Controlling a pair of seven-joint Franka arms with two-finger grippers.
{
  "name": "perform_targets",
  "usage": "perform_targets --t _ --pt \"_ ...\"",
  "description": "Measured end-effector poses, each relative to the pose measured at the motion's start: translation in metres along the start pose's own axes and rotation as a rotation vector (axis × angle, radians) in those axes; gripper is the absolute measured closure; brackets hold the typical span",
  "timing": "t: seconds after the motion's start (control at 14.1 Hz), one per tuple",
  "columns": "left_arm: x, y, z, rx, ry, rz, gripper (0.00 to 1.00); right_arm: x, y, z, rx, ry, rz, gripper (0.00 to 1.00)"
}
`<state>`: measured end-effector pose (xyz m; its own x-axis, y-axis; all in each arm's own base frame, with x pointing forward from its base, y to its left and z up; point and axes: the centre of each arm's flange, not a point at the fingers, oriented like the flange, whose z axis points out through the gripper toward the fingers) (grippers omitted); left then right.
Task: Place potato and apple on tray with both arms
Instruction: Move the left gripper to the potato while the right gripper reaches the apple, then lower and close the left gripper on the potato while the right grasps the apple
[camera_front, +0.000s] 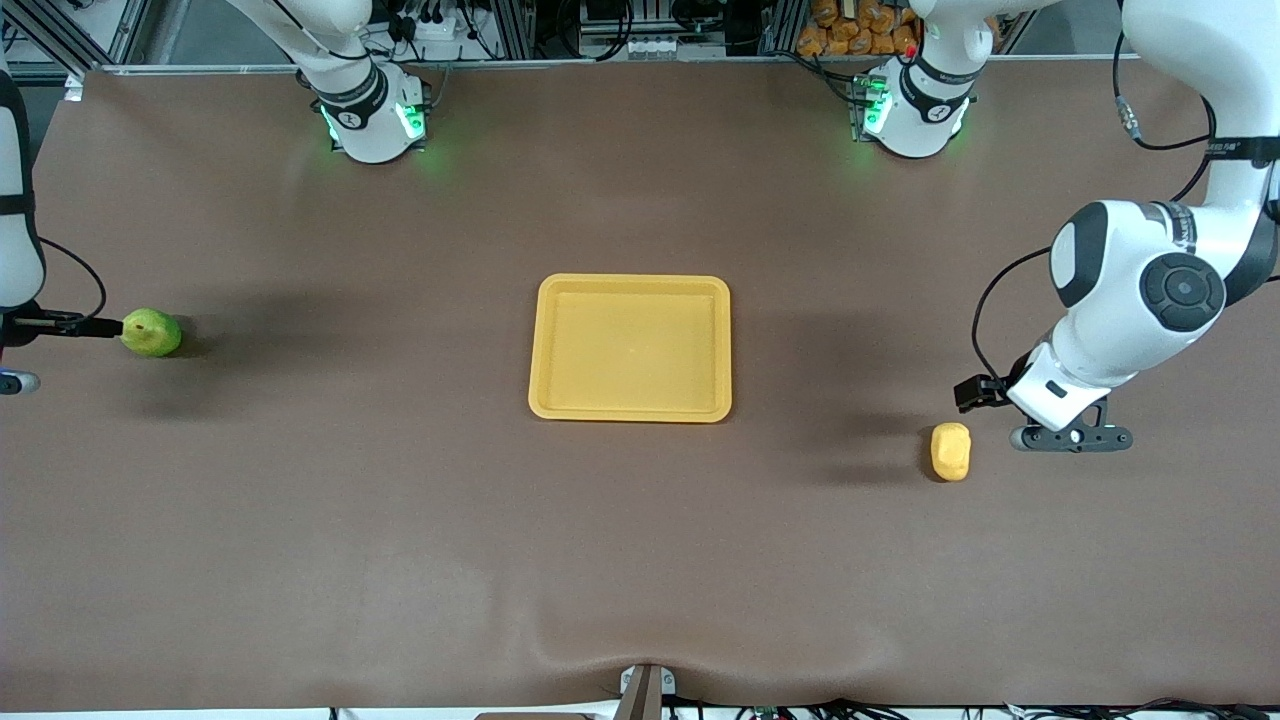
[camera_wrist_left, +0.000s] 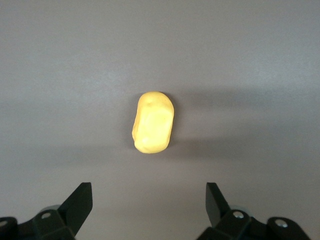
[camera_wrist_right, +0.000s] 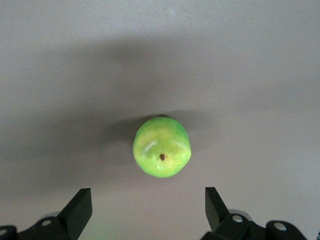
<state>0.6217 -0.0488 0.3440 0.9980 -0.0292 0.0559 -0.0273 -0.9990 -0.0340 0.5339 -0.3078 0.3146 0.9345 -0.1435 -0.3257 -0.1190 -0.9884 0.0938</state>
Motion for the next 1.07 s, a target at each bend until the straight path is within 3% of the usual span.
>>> perform_targets --t 0.28,1.07 --pt "0.007 0.0 0.021 -0.013 0.002 -0.003 0.0 0.004 0.013 0.033 -0.007 0.049 0.014 0.0" --pt "0.018 -0.001 0.09 -0.043 0.059 0.002 0.0 -0.006 0.013 0.084 -0.007 0.102 0.012 0.0"
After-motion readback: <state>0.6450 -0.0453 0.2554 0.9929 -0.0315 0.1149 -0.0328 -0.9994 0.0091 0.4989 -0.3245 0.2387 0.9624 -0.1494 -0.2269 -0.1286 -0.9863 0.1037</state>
